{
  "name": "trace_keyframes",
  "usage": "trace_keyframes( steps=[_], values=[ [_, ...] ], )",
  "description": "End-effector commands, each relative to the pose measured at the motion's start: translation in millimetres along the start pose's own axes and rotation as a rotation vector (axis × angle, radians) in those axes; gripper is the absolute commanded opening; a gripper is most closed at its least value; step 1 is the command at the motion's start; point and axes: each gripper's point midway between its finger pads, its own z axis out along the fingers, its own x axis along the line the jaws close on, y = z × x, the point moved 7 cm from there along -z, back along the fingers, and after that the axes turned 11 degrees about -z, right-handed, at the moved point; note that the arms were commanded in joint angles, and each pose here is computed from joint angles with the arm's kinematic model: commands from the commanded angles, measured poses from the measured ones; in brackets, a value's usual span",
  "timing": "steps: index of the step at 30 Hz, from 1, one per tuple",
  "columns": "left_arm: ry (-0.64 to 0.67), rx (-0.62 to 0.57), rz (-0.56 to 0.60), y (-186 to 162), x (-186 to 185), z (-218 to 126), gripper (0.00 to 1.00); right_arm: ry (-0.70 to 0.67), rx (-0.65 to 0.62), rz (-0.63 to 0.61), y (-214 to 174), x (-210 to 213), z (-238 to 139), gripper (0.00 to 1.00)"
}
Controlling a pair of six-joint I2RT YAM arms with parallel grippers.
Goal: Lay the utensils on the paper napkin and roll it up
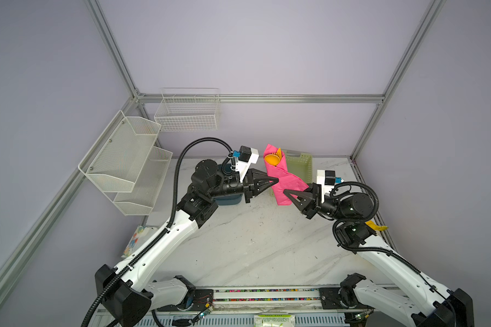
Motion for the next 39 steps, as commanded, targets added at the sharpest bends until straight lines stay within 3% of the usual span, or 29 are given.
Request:
trace_keyframes(
  steps=[1, 5, 7, 13, 24, 39],
  values=[
    [-0.057, -0.094, 0.111, 44, -36, -11, 0.00, 0.053, -0.056, -0.072, 23, 10, -2, 0.14],
    [-0.079, -0.111, 0.109, 47, -39, -11, 0.06, 0.073, -0.084, -0.062, 28, 13, -2, 0.06],
    [-0.091, -0.124, 0.104, 49, -40, -11, 0.15, 0.082, -0.109, -0.050, 31, 14, -3, 0.01],
    [-0.143, -0.145, 0.087, 48, -41, -9, 0.30, 0.085, -0.183, -0.025, 39, 16, -5, 0.00],
    [-0.281, -0.173, 0.066, 55, -41, 6, 0.32, 0.112, -0.187, -0.011, 37, 16, -3, 0.00],
    [-0.366, -0.148, 0.094, 55, -49, 15, 0.31, 0.084, -0.180, 0.004, 37, 11, 0, 0.00]
  ],
)
